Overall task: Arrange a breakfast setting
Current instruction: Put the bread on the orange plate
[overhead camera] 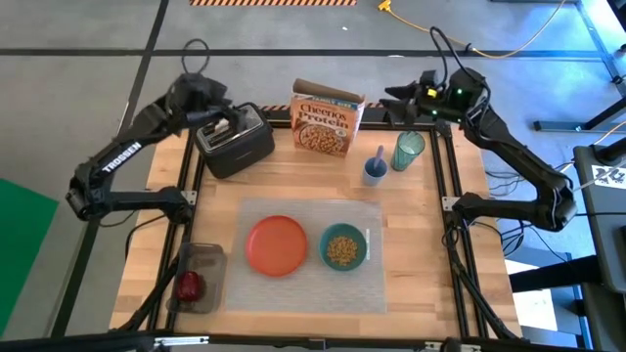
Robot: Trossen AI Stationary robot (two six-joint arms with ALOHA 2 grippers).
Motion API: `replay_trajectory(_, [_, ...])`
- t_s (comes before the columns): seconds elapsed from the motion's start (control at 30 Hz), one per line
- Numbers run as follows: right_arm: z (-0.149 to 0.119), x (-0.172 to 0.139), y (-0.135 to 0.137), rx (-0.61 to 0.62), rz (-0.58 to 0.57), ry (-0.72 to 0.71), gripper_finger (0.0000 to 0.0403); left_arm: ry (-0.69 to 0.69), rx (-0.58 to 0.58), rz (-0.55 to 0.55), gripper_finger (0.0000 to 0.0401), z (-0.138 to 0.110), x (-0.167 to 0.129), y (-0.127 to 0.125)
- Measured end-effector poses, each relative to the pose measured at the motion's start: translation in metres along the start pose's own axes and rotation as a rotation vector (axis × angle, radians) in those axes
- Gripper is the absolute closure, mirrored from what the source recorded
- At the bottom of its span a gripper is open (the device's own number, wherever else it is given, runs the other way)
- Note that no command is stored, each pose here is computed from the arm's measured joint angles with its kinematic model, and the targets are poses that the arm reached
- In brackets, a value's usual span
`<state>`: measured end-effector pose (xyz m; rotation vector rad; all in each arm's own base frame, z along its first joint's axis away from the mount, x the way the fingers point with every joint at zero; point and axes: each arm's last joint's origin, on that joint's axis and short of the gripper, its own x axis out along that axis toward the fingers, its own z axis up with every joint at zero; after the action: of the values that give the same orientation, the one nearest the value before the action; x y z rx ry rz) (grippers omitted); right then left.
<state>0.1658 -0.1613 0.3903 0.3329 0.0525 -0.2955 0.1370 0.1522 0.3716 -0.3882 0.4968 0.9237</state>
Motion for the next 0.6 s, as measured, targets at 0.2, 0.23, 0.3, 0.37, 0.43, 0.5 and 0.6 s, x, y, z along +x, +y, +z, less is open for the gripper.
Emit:
replay_trajectory(0.2, [0.001, 0.007, -0.003, 0.063, 0.045, -0.009, 0.0129, 0.25, 0.077, 0.061, 0.0141, 0.006, 0.01, 0.017])
replay_trajectory(0.23, [0.001, 0.007, -0.003, 0.066, 0.046, -0.014, 0.0129, 0.297, 0.083, 0.073, 0.0143, 0.005, 0.016, 0.021])
replay_trajectory(0.3, [0.002, 0.007, -0.003, 0.065, 0.051, -0.021, 0.0129, 0.386, 0.091, 0.093, 0.0147, 0.0, 0.027, 0.028])
replay_trajectory(0.37, [0.002, 0.006, -0.002, 0.066, 0.051, -0.02, 0.0129, 0.458, 0.087, 0.111, 0.0152, -0.004, 0.038, 0.034])
replay_trajectory(0.43, [0.001, 0.006, -0.002, 0.075, 0.051, -0.012, 0.0129, 0.498, 0.075, 0.123, 0.016, -0.006, 0.046, 0.039])
replay_trajectory(0.5, [0.001, 0.006, -0.002, 0.086, 0.056, -0.005, 0.0129, 0.519, 0.076, 0.129, 0.017, -0.007, 0.053, 0.041])
replay_trajectory(0.6, [0.001, 0.006, -0.002, 0.086, 0.068, -0.002, 0.0129, 0.544, 0.098, 0.127, 0.019, -0.008, 0.06, 0.045])
